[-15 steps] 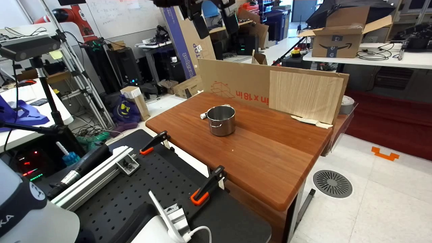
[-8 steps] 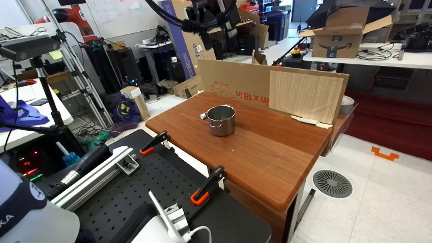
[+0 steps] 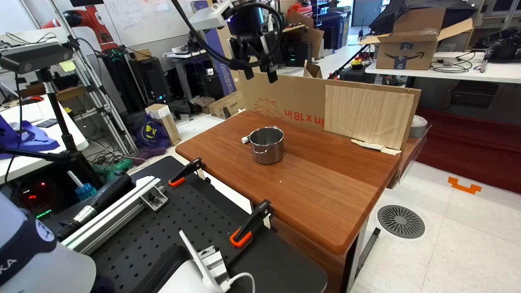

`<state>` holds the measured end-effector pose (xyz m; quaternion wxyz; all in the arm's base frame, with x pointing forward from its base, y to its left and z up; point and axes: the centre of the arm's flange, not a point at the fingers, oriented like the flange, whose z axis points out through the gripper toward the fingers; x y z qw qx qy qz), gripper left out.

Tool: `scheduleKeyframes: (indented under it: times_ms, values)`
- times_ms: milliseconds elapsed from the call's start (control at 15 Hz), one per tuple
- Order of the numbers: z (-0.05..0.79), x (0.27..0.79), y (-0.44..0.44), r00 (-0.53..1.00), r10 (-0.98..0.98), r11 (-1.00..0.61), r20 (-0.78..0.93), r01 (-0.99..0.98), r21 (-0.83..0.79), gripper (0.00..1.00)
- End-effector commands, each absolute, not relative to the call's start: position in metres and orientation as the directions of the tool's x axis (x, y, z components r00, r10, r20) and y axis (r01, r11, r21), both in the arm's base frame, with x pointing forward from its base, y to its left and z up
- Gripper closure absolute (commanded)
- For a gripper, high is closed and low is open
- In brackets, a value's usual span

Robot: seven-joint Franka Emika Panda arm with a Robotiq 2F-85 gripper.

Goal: Put the marker in the pot

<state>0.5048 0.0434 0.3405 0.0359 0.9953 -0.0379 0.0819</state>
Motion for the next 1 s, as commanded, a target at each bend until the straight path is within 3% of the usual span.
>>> scheduleKeyframes:
  times_ms: [0, 933]
  values:
    - [0.323, 0.527, 0.07, 0.981, -0.078, -0.995, 0.179, -0.089, 0.052, 0.0]
    - [0.24, 0.563, 0.126, 0.991, -0.062, -0.997, 0.115, -0.066, 0.034, 0.0]
